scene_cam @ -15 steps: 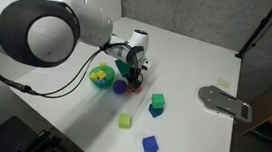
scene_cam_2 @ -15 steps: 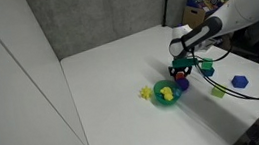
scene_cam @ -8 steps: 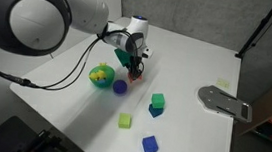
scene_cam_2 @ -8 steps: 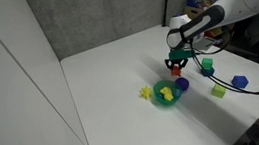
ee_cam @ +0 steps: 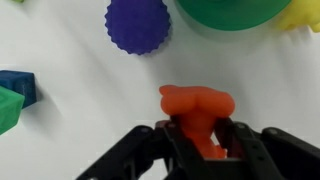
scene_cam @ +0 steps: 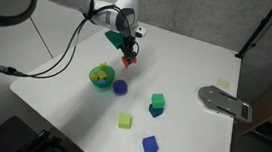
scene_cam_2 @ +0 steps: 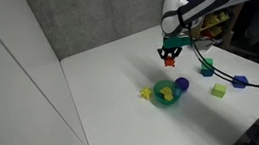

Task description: Put the orange object in the bowl

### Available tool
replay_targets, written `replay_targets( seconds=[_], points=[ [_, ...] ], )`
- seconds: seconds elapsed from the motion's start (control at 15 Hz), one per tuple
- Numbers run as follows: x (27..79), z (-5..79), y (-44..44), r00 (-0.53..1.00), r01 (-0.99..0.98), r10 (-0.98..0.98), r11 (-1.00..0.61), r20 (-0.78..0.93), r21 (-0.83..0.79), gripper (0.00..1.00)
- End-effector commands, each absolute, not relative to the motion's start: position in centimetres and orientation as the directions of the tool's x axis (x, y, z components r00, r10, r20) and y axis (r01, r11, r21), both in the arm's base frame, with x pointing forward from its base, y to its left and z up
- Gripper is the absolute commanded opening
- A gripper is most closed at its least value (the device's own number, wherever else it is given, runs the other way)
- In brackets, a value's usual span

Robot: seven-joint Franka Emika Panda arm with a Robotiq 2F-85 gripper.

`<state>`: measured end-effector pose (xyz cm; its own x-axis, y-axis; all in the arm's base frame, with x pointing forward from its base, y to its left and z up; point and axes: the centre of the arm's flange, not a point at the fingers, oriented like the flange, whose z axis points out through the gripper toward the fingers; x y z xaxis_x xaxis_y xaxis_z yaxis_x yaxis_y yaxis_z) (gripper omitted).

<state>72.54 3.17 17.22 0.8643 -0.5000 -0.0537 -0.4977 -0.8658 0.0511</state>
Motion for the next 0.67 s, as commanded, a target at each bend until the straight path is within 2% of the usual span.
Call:
replay_targets(
  seconds=[0.0, 0.6],
  points=[
    [69.5, 19.2, 5.3, 0.91, -0.405, -0.41, -0.911, -0.068, 0.071, 0.12],
    [65.6, 16.3, 10.0, 0.958, -0.226, -0.244, -0.966, -0.15, 0.127, 0.12]
  ],
)
